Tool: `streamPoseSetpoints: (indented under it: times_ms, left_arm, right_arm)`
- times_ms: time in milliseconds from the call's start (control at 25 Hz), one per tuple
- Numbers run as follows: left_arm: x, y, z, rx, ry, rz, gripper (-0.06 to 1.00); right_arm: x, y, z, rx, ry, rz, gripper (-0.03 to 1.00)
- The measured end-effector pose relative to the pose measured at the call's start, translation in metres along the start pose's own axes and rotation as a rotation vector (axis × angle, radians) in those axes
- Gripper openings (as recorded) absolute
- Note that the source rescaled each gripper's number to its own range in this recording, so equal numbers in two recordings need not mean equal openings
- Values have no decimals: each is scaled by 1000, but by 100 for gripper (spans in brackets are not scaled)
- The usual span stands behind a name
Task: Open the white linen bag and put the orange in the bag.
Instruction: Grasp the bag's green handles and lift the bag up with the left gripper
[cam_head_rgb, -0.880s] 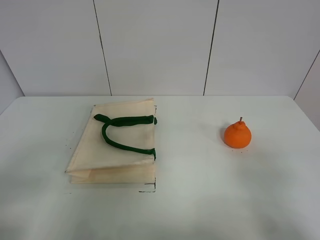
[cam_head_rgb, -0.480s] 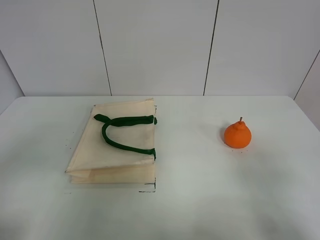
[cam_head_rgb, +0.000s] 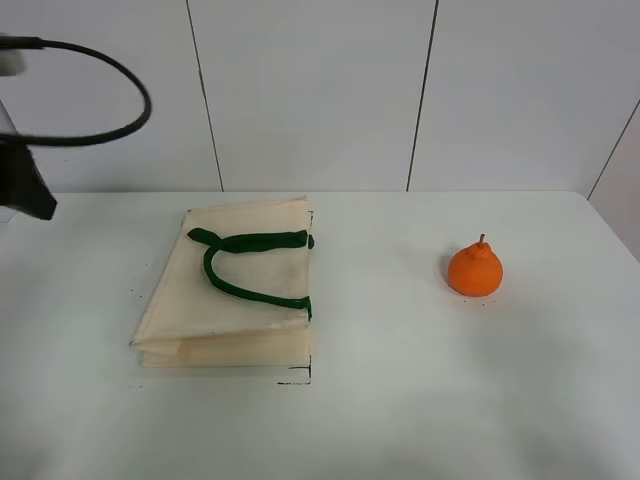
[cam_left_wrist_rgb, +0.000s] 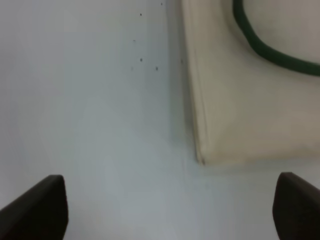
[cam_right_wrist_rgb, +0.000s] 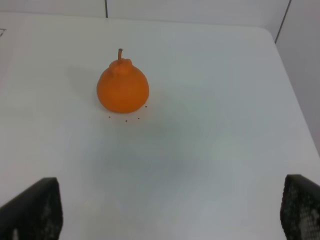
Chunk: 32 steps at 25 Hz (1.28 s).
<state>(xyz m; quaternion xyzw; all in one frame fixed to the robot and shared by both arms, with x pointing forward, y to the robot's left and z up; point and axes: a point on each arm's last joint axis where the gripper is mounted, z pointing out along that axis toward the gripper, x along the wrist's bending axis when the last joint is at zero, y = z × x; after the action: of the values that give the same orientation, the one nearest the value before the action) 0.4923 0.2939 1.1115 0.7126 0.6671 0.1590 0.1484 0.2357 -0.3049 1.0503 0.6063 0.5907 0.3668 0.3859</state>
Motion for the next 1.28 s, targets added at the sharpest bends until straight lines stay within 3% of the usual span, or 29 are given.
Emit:
streamPoseSetpoints:
  times_ms: [200,320,480,680,920,1280]
  left_arm:
    - [-2,47,72,167,-20,-25,99]
    - [-15,63,108,242,-20,-49,99]
    - [-54,79,132,256,3,-6,99]
    - [-116,99,170,258,-44,41,99]
    - [-133,115,203,251,-44,48,99]
    - [-117,109,243,337,9,30,99]
  right_arm:
    - [0,0,0,0,0,0,100]
    - [0,0,0,0,0,0,100]
    - [0,0,0,0,0,0,100]
    - [0,0,0,0,0,0,100]
    - [0,0,0,0,0,0,100]
    - [0,0,0,0,0,0,100]
